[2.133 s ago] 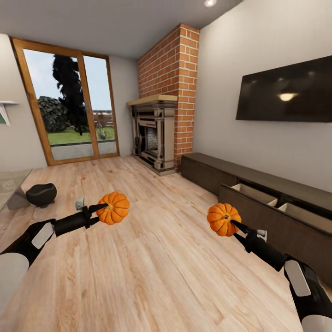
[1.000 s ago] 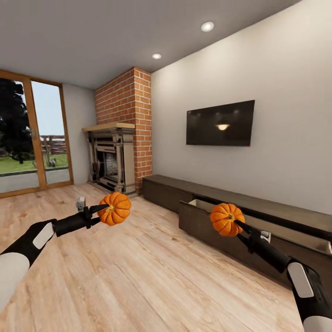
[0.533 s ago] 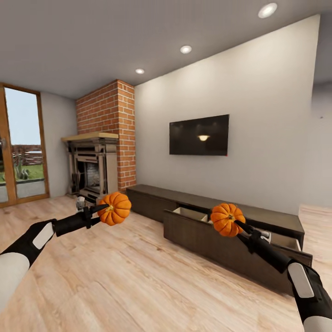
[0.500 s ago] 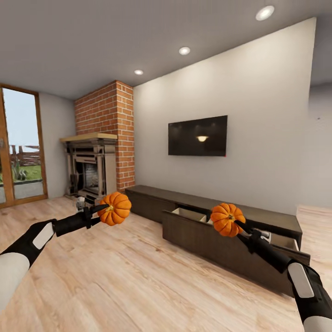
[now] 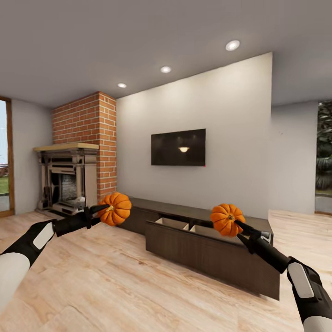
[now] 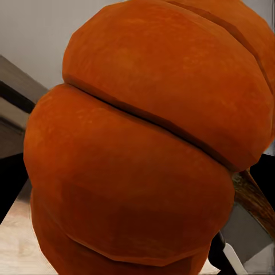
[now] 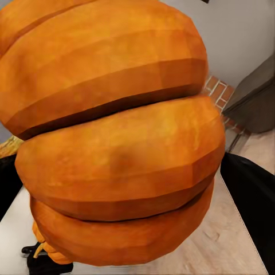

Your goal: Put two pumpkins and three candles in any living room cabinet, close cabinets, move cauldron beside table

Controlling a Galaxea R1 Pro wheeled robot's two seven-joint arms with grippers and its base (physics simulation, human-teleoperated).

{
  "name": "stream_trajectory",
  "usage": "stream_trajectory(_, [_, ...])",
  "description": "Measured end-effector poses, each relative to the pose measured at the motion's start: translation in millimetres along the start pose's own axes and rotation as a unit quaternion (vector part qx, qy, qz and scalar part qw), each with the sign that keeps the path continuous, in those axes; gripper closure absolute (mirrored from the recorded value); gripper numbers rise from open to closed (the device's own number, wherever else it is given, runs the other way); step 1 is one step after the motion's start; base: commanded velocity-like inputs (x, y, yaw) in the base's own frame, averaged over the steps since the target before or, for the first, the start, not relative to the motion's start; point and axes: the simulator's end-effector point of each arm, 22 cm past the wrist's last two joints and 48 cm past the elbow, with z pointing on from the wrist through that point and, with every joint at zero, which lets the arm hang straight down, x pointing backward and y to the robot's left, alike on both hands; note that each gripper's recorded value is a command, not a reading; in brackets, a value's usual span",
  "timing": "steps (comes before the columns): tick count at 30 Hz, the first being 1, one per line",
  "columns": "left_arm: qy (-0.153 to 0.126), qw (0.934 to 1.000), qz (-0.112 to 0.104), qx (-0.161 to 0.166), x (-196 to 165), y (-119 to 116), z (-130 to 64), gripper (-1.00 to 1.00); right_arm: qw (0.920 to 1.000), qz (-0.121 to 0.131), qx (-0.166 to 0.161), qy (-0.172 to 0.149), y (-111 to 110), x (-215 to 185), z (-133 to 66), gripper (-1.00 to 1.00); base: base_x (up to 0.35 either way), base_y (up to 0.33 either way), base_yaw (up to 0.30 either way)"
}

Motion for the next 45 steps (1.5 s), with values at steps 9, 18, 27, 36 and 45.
stream_trajectory(9, [-0.008, 0.9998, 0.018, 0.011, -8.4, -26.7, -6.7, 1.00, 0.9998, -0.011, -0.018, -0.006, 25.1, -6.1, -3.0, 1.00, 0.000, 0.000, -0.269])
stream_trajectory(18, [-0.012, 0.9994, 0.026, 0.017, -22.5, -46.5, -5.9, 1.00, 0.9995, -0.017, -0.026, -0.010, 45.4, -16.5, 1.5, 1.00, -0.022, 0.014, -0.269])
stream_trajectory(27, [-0.015, 0.9993, 0.027, 0.021, -41.7, -63.3, -1.7, 1.00, 0.9994, -0.018, -0.029, -0.011, 63.7, -28.6, 11.3, 1.00, -0.112, 0.069, -0.269])
stream_trajectory(36, [-0.017, 0.9991, 0.030, 0.022, -59.2, -78.7, 2.6, 1.00, 0.9992, -0.020, -0.032, -0.012, 82.1, -40.7, 20.7, 1.00, -0.045, 0.016, -0.268])
stream_trajectory(45, [-0.017, 0.9991, 0.031, 0.024, -75.1, -92.6, 9.0, 1.00, 0.9991, -0.019, -0.037, -0.012, 100.3, -51.6, 31.0, 1.00, -0.002, 0.001, -0.083])
